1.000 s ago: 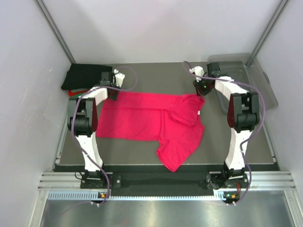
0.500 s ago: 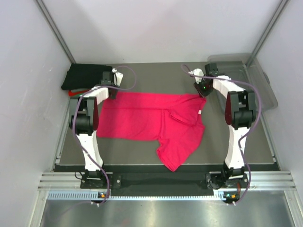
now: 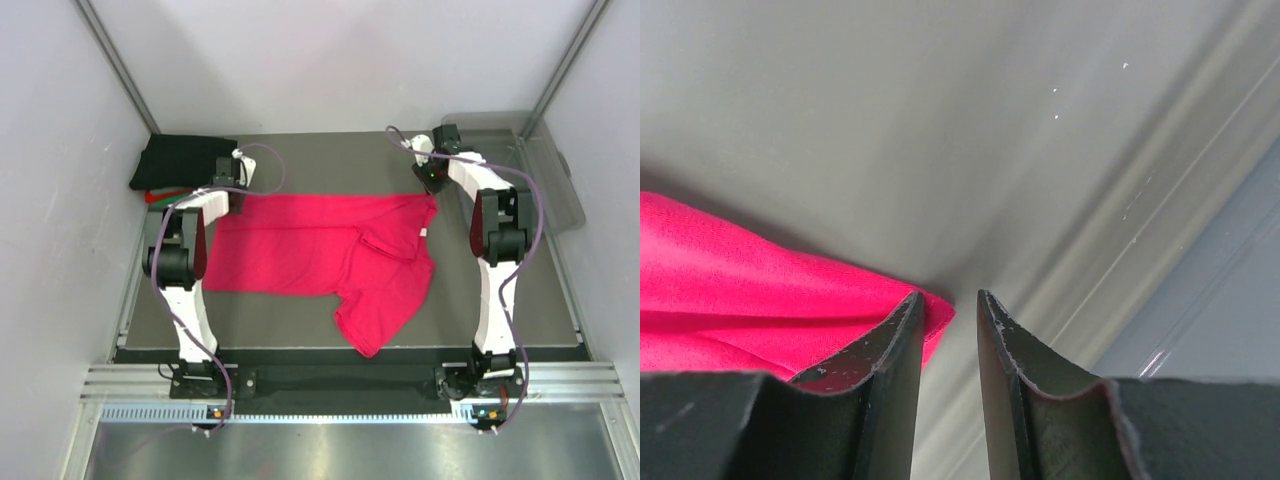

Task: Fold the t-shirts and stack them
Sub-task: Fold the tshirt

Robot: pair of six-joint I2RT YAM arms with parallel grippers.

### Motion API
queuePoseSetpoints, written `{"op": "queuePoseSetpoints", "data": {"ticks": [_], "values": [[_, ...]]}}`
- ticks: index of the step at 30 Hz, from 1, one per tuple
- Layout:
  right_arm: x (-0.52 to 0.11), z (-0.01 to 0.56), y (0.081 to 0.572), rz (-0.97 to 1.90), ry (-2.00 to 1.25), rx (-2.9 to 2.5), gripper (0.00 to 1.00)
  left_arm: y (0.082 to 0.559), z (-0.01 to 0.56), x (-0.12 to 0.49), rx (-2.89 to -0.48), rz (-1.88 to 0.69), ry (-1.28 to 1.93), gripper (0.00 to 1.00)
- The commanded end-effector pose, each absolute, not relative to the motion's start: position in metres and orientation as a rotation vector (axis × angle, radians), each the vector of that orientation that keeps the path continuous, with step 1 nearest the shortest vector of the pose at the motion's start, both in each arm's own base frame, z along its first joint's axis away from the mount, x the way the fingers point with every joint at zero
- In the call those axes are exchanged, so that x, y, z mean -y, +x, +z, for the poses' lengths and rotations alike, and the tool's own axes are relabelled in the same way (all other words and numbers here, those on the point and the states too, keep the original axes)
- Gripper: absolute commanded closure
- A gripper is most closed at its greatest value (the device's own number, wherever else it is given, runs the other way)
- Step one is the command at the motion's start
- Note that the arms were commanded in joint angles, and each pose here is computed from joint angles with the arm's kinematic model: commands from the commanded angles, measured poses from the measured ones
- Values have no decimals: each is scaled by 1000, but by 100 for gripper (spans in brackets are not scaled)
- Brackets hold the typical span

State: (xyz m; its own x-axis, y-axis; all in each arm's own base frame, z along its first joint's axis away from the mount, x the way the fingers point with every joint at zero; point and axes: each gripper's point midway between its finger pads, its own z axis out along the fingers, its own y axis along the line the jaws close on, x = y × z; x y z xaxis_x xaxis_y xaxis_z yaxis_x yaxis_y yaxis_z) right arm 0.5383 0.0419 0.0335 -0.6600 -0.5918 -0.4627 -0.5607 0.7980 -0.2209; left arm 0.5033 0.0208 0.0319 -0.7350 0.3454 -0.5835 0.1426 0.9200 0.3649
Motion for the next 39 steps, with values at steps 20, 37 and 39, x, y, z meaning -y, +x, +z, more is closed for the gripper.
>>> {"op": "queuePoseSetpoints", "data": {"ticks": [20,37,39], "values": [[-70,142,463,48,-838,-2268,65,415,217,6,-2019,203,334,81],[-75,83,524,5,-844,-2380,65,406,183,15,-2070,140,373,78],[-76,84,530,-9,-838,-2378,65,406,179,15,-2076,140,375,78]]}}
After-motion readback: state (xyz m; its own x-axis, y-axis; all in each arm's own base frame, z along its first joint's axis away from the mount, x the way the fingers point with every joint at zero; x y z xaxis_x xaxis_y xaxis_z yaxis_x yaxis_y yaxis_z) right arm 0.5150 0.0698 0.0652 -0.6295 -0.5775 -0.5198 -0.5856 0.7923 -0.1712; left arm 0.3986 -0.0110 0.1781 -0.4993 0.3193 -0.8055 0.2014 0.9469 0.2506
